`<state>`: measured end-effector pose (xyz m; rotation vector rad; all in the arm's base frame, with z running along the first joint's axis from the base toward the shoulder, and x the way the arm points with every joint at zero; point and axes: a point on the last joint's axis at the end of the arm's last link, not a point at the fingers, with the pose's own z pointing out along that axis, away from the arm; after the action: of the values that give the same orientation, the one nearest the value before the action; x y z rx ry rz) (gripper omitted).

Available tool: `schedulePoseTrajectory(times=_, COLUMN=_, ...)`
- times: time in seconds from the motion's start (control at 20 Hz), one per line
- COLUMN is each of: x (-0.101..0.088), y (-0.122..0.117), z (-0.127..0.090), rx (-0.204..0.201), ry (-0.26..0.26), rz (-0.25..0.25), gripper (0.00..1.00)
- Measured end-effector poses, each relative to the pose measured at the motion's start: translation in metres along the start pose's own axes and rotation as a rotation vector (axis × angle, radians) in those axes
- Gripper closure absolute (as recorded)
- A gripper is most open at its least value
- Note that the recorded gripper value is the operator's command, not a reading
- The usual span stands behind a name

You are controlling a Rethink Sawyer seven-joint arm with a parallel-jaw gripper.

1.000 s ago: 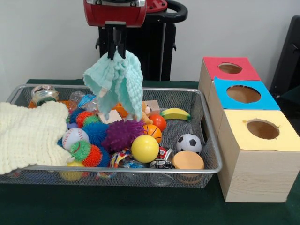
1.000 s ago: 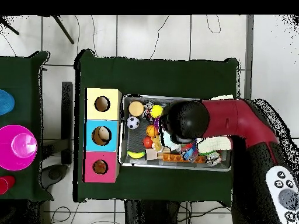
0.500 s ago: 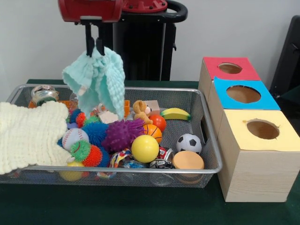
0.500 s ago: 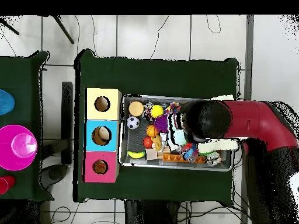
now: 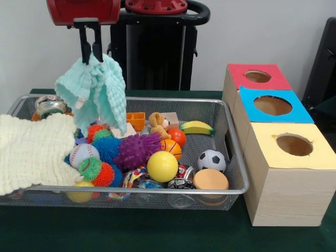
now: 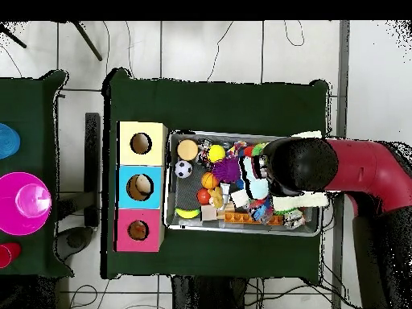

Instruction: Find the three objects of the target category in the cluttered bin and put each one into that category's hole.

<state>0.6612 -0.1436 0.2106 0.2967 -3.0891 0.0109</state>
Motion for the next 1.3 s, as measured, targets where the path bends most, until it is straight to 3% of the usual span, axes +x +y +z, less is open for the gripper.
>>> schedulePoseTrajectory(times=0.3, x=-0.0031, y=-0.0024, z=-0.0018, rx=0.002, ry=-0.007, rz=-0.007, gripper=1.0)
schedulePoseTrajectory(times=0.35, x=-0.0033, y=-0.0026, z=-0.0018, rx=0.002, ry=-0.008, rz=-0.007, gripper=0.0)
schedulePoseTrajectory(times=1.3, x=-0.0054, y=0.0027, z=-0.0018, rx=0.002, ry=-0.007, rz=-0.015, gripper=0.0)
